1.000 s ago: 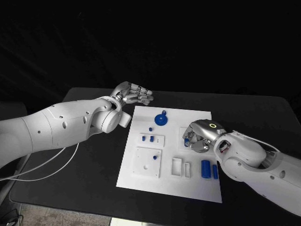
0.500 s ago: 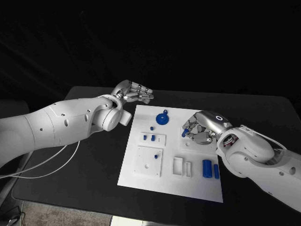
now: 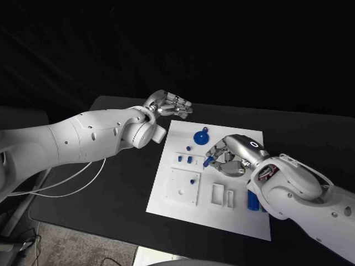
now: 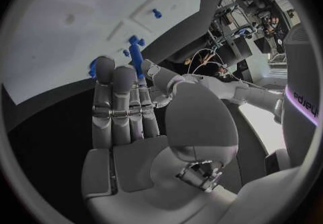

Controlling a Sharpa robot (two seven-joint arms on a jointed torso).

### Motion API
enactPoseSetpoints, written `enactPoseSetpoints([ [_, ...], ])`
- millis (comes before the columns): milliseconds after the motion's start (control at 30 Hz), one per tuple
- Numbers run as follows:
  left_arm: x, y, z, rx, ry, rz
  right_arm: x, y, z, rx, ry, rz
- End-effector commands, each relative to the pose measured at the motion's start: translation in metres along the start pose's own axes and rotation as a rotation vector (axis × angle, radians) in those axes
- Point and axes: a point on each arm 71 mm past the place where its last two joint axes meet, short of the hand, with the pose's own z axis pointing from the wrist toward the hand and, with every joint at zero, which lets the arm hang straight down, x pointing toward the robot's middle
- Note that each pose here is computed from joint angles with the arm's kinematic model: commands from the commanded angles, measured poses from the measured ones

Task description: Assemble the parts on the task board

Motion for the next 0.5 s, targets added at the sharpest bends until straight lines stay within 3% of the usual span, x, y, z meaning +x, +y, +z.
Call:
enactPoseSetpoints([
  [33, 0.0029, -0.0021, 0.0013, 0.012, 0.012, -0.009, 0.011, 0.016, 0.002, -0.066, 0.019, 0.002],
  [500, 0.0104, -0.0042, 0.0039, 0.016, 0.028, -0.013, 0.052, 0.055, 0.004, -0.177, 0.075, -0.036],
])
